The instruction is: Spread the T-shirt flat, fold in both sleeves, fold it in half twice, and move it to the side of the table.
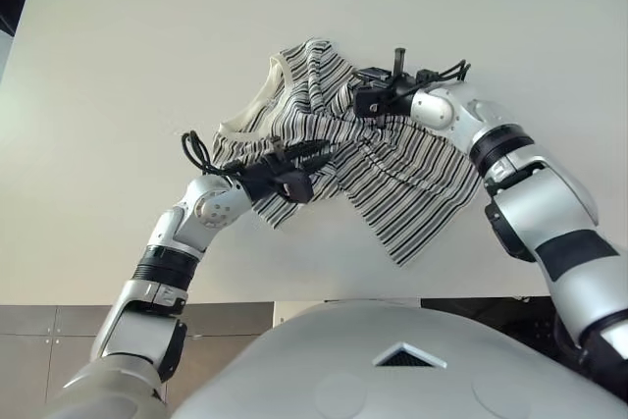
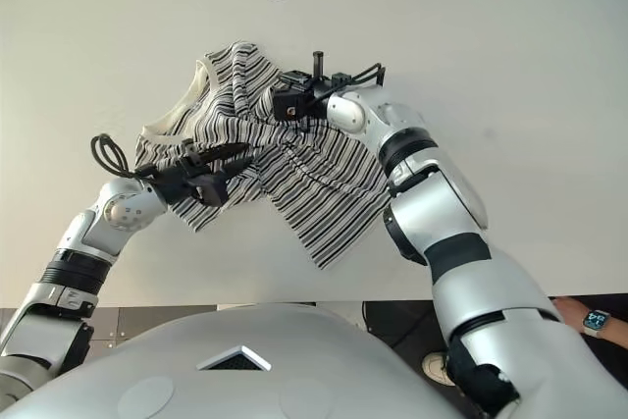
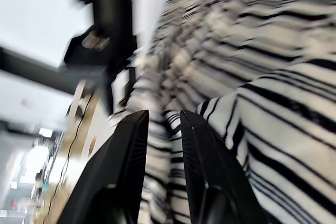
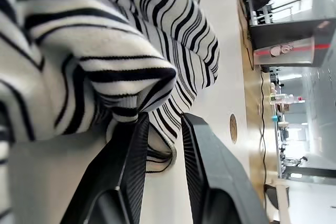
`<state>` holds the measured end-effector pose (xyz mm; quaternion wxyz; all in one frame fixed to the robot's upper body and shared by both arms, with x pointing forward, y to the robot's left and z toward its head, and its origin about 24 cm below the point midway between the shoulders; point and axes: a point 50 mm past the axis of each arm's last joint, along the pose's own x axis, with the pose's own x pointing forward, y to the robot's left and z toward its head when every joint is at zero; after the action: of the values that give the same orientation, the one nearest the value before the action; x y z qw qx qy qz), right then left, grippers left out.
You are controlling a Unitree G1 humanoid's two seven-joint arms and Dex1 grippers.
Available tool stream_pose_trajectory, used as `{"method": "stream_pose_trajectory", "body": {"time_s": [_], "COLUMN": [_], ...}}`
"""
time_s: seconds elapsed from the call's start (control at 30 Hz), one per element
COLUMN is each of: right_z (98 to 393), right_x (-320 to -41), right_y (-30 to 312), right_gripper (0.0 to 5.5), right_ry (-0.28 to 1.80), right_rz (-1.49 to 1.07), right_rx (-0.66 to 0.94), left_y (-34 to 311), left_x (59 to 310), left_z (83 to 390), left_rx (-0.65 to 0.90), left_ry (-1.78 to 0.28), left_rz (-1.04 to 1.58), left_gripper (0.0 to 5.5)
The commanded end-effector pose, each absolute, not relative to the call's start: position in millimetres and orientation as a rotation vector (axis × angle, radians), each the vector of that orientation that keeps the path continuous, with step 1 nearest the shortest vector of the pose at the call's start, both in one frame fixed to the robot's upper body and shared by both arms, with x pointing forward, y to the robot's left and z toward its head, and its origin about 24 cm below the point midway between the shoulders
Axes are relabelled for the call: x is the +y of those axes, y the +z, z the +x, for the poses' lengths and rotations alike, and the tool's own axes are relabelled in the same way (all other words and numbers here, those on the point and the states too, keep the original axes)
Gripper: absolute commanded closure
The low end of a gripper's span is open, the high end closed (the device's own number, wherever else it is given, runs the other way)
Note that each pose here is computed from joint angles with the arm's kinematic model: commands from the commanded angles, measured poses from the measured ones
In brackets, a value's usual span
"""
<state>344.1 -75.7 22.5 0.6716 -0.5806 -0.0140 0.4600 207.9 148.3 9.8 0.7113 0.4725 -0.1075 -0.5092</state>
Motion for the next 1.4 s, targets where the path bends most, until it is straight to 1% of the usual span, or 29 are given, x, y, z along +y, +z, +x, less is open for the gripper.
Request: {"method": "stream_pose_trajectory", "body": {"time_s": [0.03,0.1,0.13,0.17,0.23,0.3,0.33,0.4,0.47,0.53,0.57,0.6,0.63,0.7,0.77,0.83,0.9,1.03,1.13,1.23,1.33,1.4], "right_z": [351.9,357.3,359.7,361.3,362.6,361.7,360.2,358.8,362.6,366.0,366.1,364.5,359.5,346.6,326.0,298.3,277.2,259.3,244.6,215.4,187.9,178.7], "right_x": [-118.5,-141.2,-154.0,-167.0,-192.8,-206.6,-209.8,-209.8,-199.7,-181.1,-175.7,-173.0,-173.9,-179.3,-188.9,-197.3,-202.1,-204.8,-199.6,-191.2,-185.1,-181.1], "right_y": [15.5,20.5,24.0,27.0,33.2,35.5,34.5,33.1,41.7,59.4,68.4,74.5,76.8,73.9,61.8,43.5,30.4,20.8,7.6,-6.9,-3.5,3.6], "right_gripper": [4.37,4.37,4.37,4.37,4.37,4.37,4.37,4.37,4.37,4.37,4.37,4.37,4.37,4.37,4.37,4.37,4.37,4.37,4.37,4.37,4.37,4.37], "right_ry": [0.97,0.902,0.862,0.822,0.733,0.676,0.658,0.641,0.601,0.588,0.585,0.593,0.629,0.724,0.844,0.973,1.046,1.116,1.23,1.438,1.601,1.653], "right_rz": [-1.438,-1.461,-1.466,-1.468,-1.44,-1.392,-1.36,-1.309,-1.192,-0.958,-0.878,-0.833,-0.825,-0.835,-0.858,-0.907,-0.938,-0.964,-0.996,-0.976,-0.898,-0.861], "right_rx": [0.166,0.221,0.249,0.277,0.325,0.344,0.347,0.334,0.223,0.036,-0.05,-0.115,-0.159,-0.188,-0.162,-0.102,-0.041,0.041,0.122,0.218,0.255,0.243], "left_y": [-21.2,-22.4,-24.6,-28.0,-40.1,-47.6,-48.0,-46.1,-30.4,-7.5,0.1,4.7,6.8,7.7,7.2,8.1,13.9,27.1,39.2,53.4,67.7,74.8], "left_x": [155.8,164.7,173.1,183.7,214.4,235.1,240.2,240.5,216.9,183.9,173.7,168.0,167.9,176.4,181.4,178.3,179.5,185.8,184.2,173.8,169.6,167.7], "left_z": [173.7,174.0,176.4,178.7,181.0,181.6,185.9,195.4,220.3,249.7,259.7,267.6,275.8,286.0,287.9,283.7,279.7,272.9,266.6,256.6,249.9,247.1], "left_rx": [-0.024,0.025,0.073,0.135,0.333,0.462,0.476,0.431,0.217,-0.023,-0.1,-0.151,-0.167,-0.161,-0.167,-0.199,-0.229,-0.263,-0.31,-0.391,-0.446,-0.472], "left_ry": [-1.369,-1.379,-1.363,-1.353,-1.325,-1.303,-1.279,-1.237,-1.166,-1.072,-1.043,-1.019,-0.99,-0.924,-0.884,-0.87,-0.848,-0.828,-0.821,-0.831,-0.829,-0.825], "left_rz": [1.135,1.185,1.22,1.272,1.373,1.419,1.435,1.438,1.363,1.221,1.2,1.201,1.239,1.298,1.298,1.237,1.199,1.179,1.155,1.079,1.044,1.032], "left_gripper": [4.41,4.41,4.41,4.41,4.41,4.41,4.41,4.41,4.41,4.41,4.41,4.41,4.41,4.41,4.41,4.41,4.41,4.41,4.41,4.41,4.41,4.41]}}
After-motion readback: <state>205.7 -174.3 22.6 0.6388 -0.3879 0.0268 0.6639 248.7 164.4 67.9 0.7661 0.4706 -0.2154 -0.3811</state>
